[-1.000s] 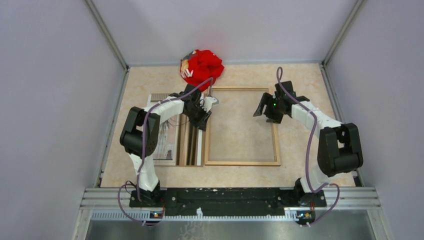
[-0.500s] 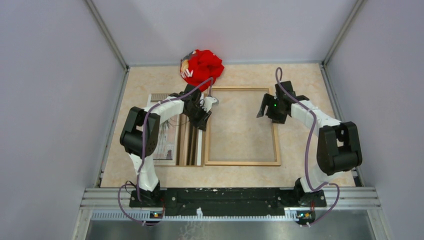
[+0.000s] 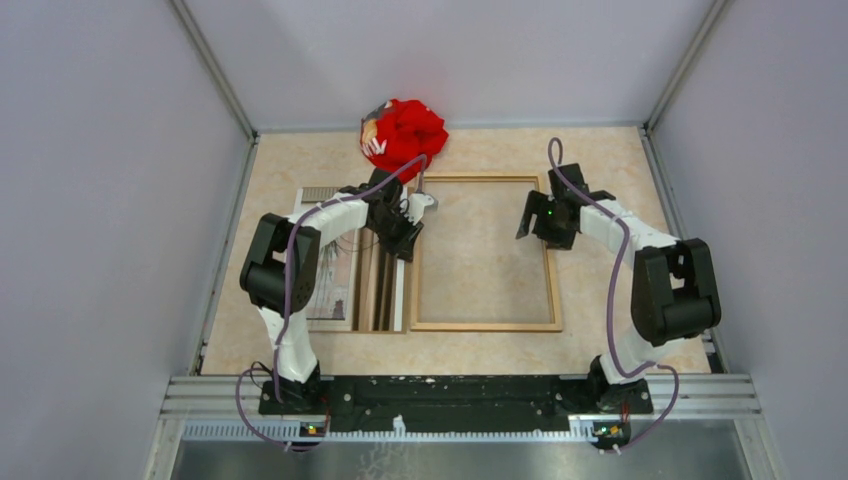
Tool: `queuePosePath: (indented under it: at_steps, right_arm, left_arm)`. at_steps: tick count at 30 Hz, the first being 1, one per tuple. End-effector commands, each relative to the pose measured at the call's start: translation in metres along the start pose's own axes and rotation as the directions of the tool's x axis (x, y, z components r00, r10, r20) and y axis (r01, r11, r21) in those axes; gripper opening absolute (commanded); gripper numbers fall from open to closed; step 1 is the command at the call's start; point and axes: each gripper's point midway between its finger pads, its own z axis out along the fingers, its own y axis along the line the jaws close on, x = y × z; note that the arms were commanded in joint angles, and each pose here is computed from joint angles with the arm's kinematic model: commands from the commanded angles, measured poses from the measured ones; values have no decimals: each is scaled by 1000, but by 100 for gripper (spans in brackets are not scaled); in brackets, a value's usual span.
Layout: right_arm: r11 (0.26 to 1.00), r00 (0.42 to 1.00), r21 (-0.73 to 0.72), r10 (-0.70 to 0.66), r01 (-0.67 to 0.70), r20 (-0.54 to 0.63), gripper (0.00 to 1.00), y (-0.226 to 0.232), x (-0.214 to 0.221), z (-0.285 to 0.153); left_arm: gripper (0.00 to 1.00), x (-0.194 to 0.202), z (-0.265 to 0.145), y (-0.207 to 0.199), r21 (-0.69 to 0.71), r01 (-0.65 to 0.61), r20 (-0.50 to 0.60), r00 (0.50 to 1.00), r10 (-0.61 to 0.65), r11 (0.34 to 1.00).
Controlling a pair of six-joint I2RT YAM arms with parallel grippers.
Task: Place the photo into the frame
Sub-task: Adjust the photo frame item on the photo frame, then move the photo frame to the center of the board.
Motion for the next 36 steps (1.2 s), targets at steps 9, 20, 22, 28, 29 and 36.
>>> queuePosePath:
  at_steps: [9,20,22,28,29,36]
  right_arm:
    - [1000,994,28,-11,7,113,77,2,-36,-19]
    - [994,990,-10,111,-110,85,78,-32,-22,-6]
    - [991,990,-41,129,-126,57,78,-31,-14,0]
    - [982,984,-81,173,-169,46,78,-31,-1,1]
    - [981,982,-84,180,-175,52,78,-32,-1,-1]
    - [975,971,-84,213,-205,105,78,-43,-9,-23]
  left_arm:
    - [27,1,3,-8,29,-13,0,1000,13,1000]
    - [27,-3,4,-6,26,-5,11,1000,5,1000]
    - [27,-5,5,-5,24,-5,14,1000,5,1000]
    - [26,-12,9,-7,42,6,25,1000,-7,999]
    - [26,-14,10,-7,42,5,25,1000,-6,999]
    - [26,-29,20,-15,58,-20,30,999,18,998]
